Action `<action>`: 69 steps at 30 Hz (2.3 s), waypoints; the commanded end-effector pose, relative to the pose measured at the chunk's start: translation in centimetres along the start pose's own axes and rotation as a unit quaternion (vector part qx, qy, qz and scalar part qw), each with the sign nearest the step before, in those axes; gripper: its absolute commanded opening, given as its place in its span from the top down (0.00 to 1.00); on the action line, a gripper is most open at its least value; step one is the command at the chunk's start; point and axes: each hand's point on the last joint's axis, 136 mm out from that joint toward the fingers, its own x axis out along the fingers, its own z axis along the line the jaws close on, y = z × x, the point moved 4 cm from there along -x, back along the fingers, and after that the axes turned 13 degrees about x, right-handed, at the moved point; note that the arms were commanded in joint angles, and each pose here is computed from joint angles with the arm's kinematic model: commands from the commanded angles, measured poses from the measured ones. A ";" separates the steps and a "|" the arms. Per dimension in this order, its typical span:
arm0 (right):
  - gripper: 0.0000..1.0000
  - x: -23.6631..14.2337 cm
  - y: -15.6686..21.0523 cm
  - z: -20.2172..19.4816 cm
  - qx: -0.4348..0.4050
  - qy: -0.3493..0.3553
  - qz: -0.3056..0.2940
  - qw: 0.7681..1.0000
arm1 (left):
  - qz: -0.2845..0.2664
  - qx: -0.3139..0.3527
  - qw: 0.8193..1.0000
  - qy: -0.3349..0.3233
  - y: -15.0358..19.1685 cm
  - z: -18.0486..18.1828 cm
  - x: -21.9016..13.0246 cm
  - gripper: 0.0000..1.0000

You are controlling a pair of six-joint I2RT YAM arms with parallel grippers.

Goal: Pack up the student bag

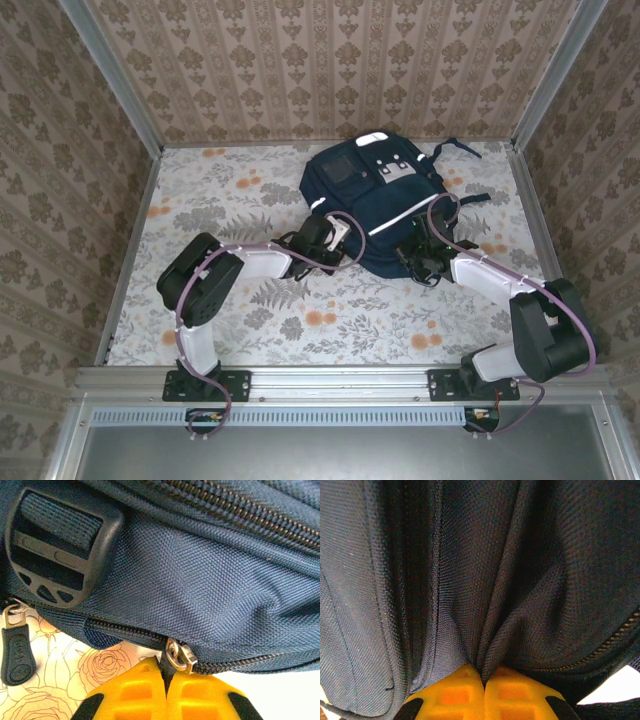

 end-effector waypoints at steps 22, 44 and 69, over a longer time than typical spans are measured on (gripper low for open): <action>1.00 0.4 -1.7 -4.3 -0.015 0.095 -0.036 0.995 | 0.099 -0.103 0.982 -0.121 2.4 9.2 -1.5 0.87; 1.00 -0.3 0.0 -1.4 -0.090 0.042 -0.011 0.995 | 0.065 -0.164 0.979 -0.106 1.9 10.7 -4.7 0.65; 0.44 -2.7 17.7 6.4 -0.423 -0.075 0.186 0.883 | -0.151 -0.189 0.938 -0.248 -1.4 14.6 -24.4 0.00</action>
